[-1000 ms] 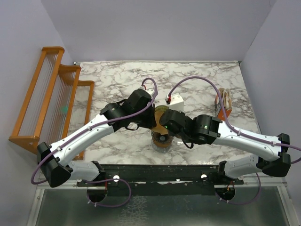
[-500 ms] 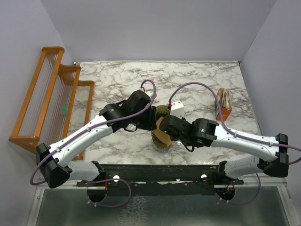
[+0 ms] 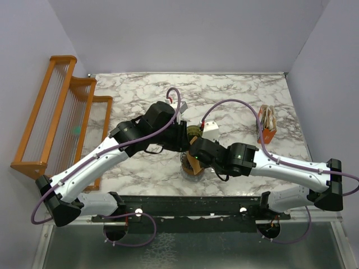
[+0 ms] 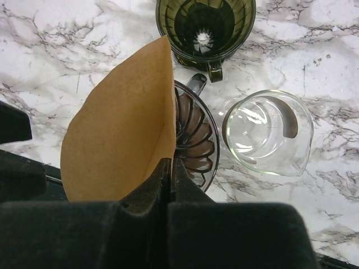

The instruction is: Place the coffee filter in the dripper

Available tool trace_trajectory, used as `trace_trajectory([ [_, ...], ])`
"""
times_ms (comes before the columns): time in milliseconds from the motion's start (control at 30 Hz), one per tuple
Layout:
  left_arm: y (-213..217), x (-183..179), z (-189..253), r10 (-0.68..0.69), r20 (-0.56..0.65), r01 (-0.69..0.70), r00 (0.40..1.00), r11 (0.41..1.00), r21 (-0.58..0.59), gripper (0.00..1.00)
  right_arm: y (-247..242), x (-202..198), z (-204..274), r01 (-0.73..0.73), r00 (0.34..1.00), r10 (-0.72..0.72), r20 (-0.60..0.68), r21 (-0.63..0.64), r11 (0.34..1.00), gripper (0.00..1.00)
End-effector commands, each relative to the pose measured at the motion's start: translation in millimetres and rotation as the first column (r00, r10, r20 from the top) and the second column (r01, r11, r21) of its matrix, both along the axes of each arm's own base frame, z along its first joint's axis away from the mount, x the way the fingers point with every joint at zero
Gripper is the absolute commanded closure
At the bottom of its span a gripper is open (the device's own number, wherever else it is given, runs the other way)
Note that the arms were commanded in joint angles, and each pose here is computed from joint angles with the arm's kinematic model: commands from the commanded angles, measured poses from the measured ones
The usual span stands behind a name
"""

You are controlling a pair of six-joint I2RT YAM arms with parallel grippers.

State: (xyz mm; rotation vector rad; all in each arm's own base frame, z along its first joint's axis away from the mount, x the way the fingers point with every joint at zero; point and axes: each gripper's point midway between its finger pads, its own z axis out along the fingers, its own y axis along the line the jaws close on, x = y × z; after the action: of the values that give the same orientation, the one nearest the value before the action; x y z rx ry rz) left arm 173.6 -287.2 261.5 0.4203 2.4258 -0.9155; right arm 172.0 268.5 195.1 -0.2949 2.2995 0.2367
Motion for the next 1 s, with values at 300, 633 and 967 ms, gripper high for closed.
trace_trajectory([
  [300,-24,-12,6,-0.061,-0.061,0.054,0.996,0.992,-0.116,0.75,13,0,5,0.011,1.000,-0.011,-0.005,0.067,0.998,0.99],
  [633,-30,-5,-22,-0.045,-0.091,0.040,0.995,0.998,-0.058,0.85,13,-1,1,0.023,1.000,-0.022,-0.011,0.078,0.997,0.99],
  [967,-17,2,-61,0.018,-0.104,-0.012,0.994,0.998,0.057,0.96,2,1,6,0.052,0.998,-0.054,0.014,0.091,0.994,0.98],
])
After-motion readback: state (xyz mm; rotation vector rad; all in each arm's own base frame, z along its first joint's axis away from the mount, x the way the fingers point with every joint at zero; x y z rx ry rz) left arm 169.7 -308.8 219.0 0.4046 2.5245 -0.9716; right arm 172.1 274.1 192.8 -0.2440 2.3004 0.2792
